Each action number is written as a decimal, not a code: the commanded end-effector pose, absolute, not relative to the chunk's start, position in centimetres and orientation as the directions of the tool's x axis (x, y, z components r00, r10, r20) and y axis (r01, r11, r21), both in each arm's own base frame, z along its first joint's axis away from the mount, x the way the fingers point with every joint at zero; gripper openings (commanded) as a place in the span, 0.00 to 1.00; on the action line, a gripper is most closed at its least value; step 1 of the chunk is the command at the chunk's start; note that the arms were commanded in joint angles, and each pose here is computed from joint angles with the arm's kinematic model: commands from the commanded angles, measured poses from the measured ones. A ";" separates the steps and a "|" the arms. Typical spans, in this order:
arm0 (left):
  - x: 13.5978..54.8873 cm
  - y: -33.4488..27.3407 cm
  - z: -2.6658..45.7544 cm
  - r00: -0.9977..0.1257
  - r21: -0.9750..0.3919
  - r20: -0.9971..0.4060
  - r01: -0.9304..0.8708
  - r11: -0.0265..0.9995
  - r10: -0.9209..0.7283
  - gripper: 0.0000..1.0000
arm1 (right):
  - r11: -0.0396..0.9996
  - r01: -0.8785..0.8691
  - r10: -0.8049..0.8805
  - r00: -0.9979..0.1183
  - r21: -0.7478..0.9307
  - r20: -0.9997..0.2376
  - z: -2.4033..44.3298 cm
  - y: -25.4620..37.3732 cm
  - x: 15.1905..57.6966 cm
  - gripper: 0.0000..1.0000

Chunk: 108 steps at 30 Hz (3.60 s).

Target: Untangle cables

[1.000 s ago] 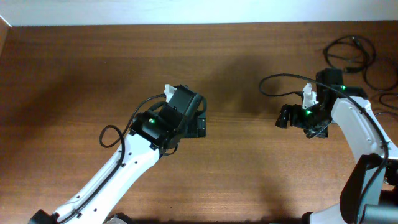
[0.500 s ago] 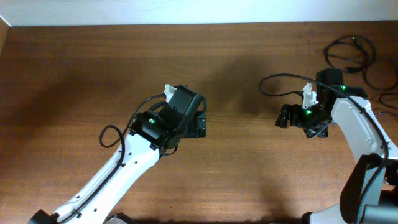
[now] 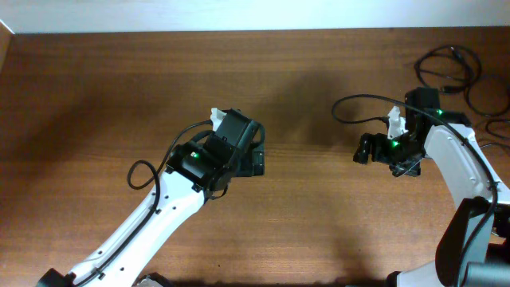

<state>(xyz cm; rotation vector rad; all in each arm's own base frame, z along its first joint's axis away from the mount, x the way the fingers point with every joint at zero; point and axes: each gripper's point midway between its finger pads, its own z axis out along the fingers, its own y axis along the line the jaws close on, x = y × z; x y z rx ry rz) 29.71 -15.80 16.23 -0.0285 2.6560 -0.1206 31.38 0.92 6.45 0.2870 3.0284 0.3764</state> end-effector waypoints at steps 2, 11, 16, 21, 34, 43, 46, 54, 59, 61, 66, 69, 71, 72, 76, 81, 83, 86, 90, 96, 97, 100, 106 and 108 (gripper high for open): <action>29.9 -15.6 16.2 -0.885 -0.091 -0.463 -0.015 0.996 -0.055 0.99 | 0.959 0.159 0.176 -0.983 0.233 -0.054 6.3 0.9 31.3 0.98; 29.2 -16.1 16.0 -0.901 -0.117 -0.430 0.001 0.993 -0.050 0.99 | 0.959 0.159 0.176 -0.983 0.233 -0.054 6.3 0.9 31.3 0.98; 30.6 -16.6 16.9 -0.868 -0.142 -0.491 -0.002 0.990 -0.073 0.99 | 0.959 0.159 0.176 -0.983 0.233 -0.054 6.3 0.9 31.3 0.98; 31.0 -16.6 17.9 -0.774 -0.236 -0.620 0.030 0.971 -0.127 0.99 | 0.959 0.158 0.176 -0.983 0.234 -0.055 6.3 0.9 31.3 0.98; 24.6 -9.4 16.9 -0.381 -0.400 -0.865 0.135 0.907 -0.325 0.99 | 0.959 0.159 0.176 -0.983 0.234 -0.054 6.3 0.9 31.3 0.98; 24.4 -6.8 21.9 0.019 -0.324 -0.941 0.249 0.913 -0.339 0.99 | 0.959 0.158 0.176 -0.983 0.233 -0.055 6.3 0.9 31.3 0.98; 24.0 -6.1 23.0 0.137 -0.287 -0.934 0.258 0.923 -0.329 0.99 | 0.959 0.158 0.176 -0.983 0.234 -0.055 6.3 0.9 31.3 0.98; 22.0 -2.4 28.3 0.415 -0.164 -0.885 0.144 0.976 -0.210 0.99 | 0.959 0.159 0.176 -0.983 0.234 -0.055 6.3 0.9 31.4 0.98; 21.8 -2.3 28.8 0.453 -0.037 -0.889 0.082 0.996 -0.070 0.99 | 0.959 0.160 0.177 -0.983 0.234 -0.055 6.3 0.9 31.4 0.98; 22.4 -2.5 27.5 0.401 -0.022 -0.915 0.078 0.997 -0.052 0.99 | 0.959 0.160 0.177 -0.983 0.234 -0.055 6.3 0.9 31.4 0.98; 24.1 -2.8 21.9 0.175 0.008 -0.985 0.076 0.997 -0.005 0.99 | 0.959 0.160 0.177 -0.983 0.233 -0.055 6.3 0.9 31.4 0.98; 24.5 -2.9 17.9 0.015 0.030 -0.999 0.079 0.996 0.028 0.99 | 0.959 0.160 0.177 -0.983 0.233 -0.055 6.3 0.9 31.4 0.98; 24.4 -3.0 15.7 -0.070 0.050 -0.996 0.092 0.995 0.056 0.99 | 0.959 0.160 0.177 -0.983 0.234 -0.055 6.3 0.9 31.4 0.98; 24.4 -3.2 15.8 -0.068 0.051 -0.996 0.102 0.993 0.059 0.99 | 0.959 0.160 0.177 -0.983 0.234 -0.055 6.3 0.9 31.4 0.98; 24.3 -3.5 15.7 -0.070 0.051 -0.996 0.117 0.992 0.059 0.99 | 0.959 0.160 0.177 -0.983 0.233 -0.055 6.3 0.9 31.4 0.98; 24.3 -3.5 15.8 -0.065 0.053 -0.996 0.116 0.992 0.061 0.99 | 0.959 0.160 0.177 -0.983 0.234 -0.055 6.3 0.9 31.4 0.98; 24.3 -3.5 15.8 -0.065 0.053 -0.996 0.116 0.992 0.061 0.99 | 0.959 0.160 0.177 -0.983 0.234 -0.055 6.3 0.9 31.4 0.98; 24.3 -3.5 15.8 -0.065 0.053 -0.996 0.116 0.992 0.061 0.99 | 0.959 0.160 0.177 -0.983 0.234 -0.055 6.3 0.9 31.4 0.98; 24.3 -3.5 15.8 -0.065 0.053 -0.996 0.116 0.992 0.061 0.99 | 0.959 0.160 0.177 -0.983 0.233 -0.056 6.3 0.9 31.4 0.98; 24.3 -3.5 15.8 -0.065 0.053 -0.996 0.116 0.992 0.061 0.99 | 0.959 0.159 0.177 -0.982 0.234 -0.058 6.3 0.9 31.4 0.98; 24.3 -3.5 15.8 -0.065 0.053 -0.996 0.116 0.992 0.061 0.99 | 0.959 0.159 0.177 -0.982 0.234 -0.058 6.3 0.9 31.4 0.98; 24.3 -3.5 15.8 -0.065 0.053 -0.996 0.116 0.992 0.061 0.99 | 0.959 0.159 0.177 -0.982 0.234 -0.058 6.3 0.9 31.4 0.98; 24.3 -3.5 15.8 -0.065 0.053 -0.996 0.116 0.992 0.061 0.99 | 0.959 0.159 0.177 -0.982 0.233 -0.058 6.3 0.9 31.4 0.98; 24.3 -3.5 15.8 -0.065 0.053 -0.996 0.116 0.992 0.061 0.99 | 0.959 0.159 0.177 -0.982 0.234 -0.058 6.3 0.9 31.4 0.98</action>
